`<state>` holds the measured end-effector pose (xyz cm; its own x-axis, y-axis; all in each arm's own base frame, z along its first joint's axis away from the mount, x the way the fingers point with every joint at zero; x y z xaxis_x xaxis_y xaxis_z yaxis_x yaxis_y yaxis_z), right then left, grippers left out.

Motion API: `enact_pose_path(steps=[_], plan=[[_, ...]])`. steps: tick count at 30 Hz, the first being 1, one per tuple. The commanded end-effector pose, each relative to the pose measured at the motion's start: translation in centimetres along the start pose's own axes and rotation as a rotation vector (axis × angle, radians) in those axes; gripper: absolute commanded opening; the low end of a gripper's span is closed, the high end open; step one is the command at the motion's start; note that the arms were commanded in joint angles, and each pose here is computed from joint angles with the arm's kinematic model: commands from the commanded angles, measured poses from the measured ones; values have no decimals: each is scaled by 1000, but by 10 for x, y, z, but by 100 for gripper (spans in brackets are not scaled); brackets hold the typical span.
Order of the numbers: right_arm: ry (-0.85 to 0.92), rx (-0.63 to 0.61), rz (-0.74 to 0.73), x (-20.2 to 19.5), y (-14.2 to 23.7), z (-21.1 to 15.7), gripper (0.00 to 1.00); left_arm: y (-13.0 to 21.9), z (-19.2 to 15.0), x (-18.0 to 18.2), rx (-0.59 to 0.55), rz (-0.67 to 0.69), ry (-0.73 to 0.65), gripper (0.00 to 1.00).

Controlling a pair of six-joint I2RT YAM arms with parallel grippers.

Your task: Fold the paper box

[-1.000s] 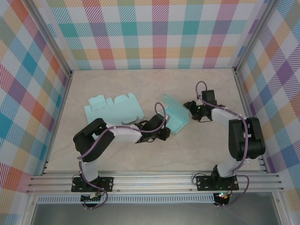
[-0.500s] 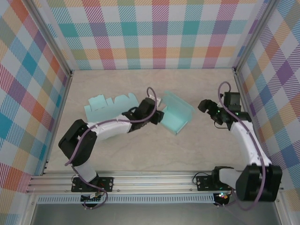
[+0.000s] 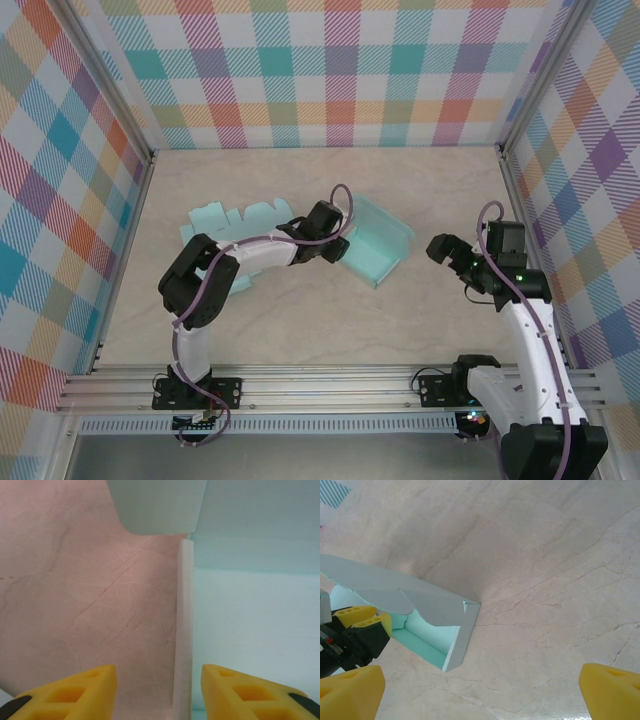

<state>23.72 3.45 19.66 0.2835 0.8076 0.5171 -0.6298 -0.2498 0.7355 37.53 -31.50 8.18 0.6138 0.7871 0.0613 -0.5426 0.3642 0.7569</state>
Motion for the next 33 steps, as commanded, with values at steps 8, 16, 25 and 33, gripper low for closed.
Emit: enact_pose_path(steps=[8,16,25,33], plan=[[-9,46,30,1,-7,-9,99,-13,6,-8,-12,39,-33,44],[-4,55,33,-1,-7,-15,100,-20,5,-4,42,151,-75,34],[3,83,10,-2,-5,-21,99,-25,-7,-1,128,254,-134,16],[9,103,38,0,-11,-30,99,-24,-29,5,282,442,-207,2]])
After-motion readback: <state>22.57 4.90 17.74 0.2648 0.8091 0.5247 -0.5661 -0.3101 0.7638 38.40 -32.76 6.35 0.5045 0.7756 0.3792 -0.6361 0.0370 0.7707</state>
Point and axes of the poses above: each hand's point on the last joint's axis, 136 mm out from that joint toward the fingers, its own y axis back along the fingers, its own x axis along the line the jaws close on, z = x × y, the point moved 2 cm from there along y, back along the fingers, and after that the axes turned 1 degree about -y, right-handed, at the moved point
